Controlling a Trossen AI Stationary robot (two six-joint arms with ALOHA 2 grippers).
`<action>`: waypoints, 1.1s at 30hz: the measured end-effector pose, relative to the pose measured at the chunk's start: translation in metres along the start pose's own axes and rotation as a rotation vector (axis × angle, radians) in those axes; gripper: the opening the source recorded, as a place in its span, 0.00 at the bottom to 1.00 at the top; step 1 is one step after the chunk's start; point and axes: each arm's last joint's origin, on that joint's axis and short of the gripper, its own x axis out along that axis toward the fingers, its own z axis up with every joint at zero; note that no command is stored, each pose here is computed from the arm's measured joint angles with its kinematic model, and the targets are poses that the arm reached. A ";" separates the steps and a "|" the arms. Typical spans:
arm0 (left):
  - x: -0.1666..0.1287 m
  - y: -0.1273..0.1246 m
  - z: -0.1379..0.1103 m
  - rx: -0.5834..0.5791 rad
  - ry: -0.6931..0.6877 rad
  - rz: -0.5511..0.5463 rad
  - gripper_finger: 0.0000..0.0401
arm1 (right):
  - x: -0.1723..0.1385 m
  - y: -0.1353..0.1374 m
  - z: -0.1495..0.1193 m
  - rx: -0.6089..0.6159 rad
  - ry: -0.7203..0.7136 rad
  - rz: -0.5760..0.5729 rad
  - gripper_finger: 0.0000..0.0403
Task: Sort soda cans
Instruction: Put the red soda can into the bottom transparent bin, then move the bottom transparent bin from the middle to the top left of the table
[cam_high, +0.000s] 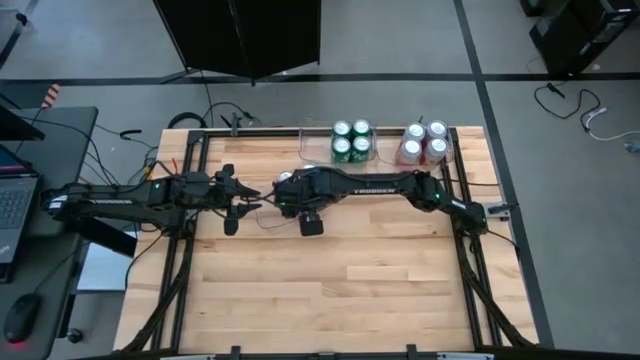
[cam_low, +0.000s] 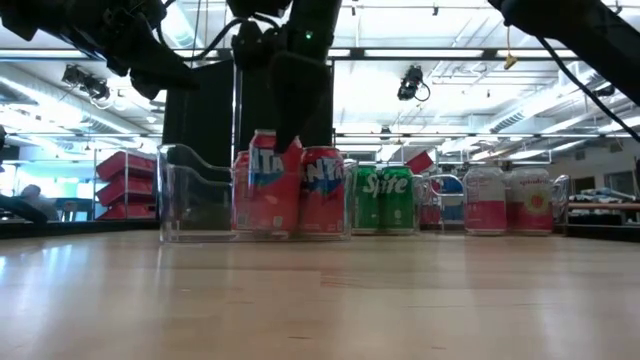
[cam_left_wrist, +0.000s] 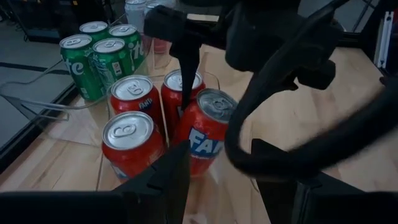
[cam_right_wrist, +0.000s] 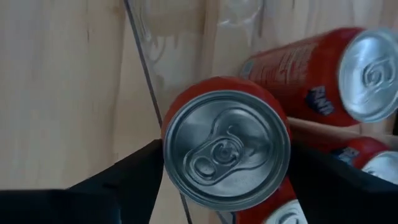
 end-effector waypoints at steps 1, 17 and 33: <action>0.000 0.000 0.000 0.000 0.000 0.000 0.43 | -0.002 0.000 0.000 -0.003 -0.005 -0.012 0.78; 0.000 0.000 0.000 -0.001 -0.002 -0.001 0.43 | -0.024 0.001 -0.008 -0.034 0.038 -0.084 0.79; 0.016 -0.002 -0.008 0.012 0.108 -0.010 0.43 | -0.082 0.013 -0.022 -0.051 -0.076 0.062 0.03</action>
